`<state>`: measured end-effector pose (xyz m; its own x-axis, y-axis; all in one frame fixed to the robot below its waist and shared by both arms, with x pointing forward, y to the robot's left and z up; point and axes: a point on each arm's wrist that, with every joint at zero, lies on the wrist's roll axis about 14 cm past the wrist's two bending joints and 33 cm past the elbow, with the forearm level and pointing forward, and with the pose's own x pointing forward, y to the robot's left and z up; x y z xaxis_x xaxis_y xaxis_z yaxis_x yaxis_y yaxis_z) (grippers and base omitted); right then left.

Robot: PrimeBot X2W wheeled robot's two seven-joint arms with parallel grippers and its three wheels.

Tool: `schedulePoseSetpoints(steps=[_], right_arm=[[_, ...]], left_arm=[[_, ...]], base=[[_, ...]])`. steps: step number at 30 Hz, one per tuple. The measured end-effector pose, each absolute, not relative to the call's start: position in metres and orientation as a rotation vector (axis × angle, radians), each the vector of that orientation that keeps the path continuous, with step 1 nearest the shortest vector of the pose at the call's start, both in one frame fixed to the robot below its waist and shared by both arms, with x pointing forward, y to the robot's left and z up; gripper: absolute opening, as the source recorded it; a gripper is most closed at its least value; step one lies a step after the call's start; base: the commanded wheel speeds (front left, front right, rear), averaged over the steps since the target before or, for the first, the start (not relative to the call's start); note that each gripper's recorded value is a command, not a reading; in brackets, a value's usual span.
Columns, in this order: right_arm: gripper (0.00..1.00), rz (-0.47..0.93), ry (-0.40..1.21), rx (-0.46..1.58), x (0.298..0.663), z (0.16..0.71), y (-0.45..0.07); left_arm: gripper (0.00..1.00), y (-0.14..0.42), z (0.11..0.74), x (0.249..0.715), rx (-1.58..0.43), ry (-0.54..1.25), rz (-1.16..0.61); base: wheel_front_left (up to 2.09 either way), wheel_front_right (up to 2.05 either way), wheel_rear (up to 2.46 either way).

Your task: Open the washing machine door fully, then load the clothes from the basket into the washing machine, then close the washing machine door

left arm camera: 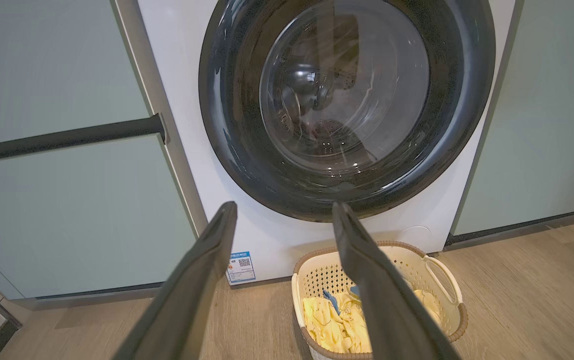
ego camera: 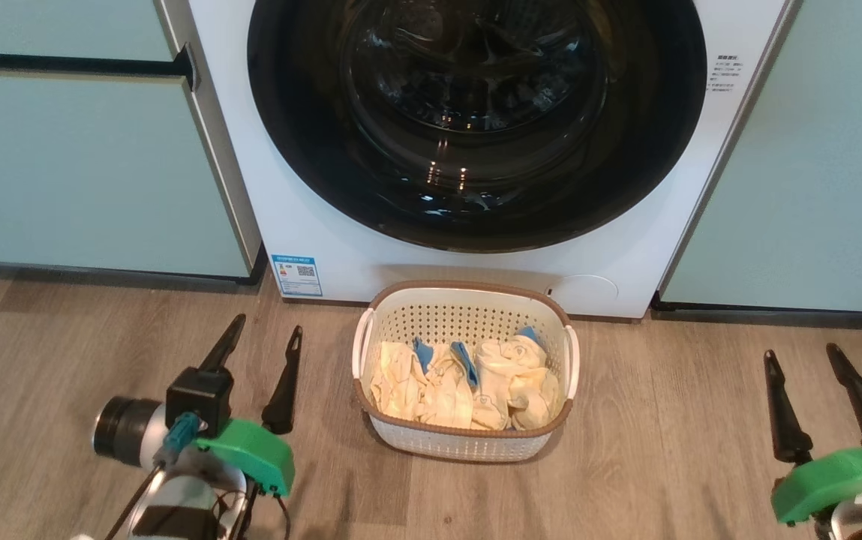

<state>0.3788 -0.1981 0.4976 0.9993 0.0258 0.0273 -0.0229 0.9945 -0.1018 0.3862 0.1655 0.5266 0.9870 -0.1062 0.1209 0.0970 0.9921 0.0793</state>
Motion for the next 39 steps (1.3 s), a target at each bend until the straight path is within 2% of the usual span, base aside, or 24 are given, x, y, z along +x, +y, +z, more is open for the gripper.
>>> schedulePoseSetpoints(steps=[29,39], right_arm=[[1.00,0.005,-0.042,-0.088,0.3809,0.5024,-0.2038],[1.00,-0.005,-0.046,-0.061,0.3809,0.5030,-0.2060]], left_arm=[[1.00,0.1646,0.5178,0.3870,0.075,-0.098,-0.099],[1.00,0.1645,0.5171,0.3870,0.086,-0.096,-0.103]], base=[[0.00,0.00,0.00],[0.48,0.48,-0.96]])
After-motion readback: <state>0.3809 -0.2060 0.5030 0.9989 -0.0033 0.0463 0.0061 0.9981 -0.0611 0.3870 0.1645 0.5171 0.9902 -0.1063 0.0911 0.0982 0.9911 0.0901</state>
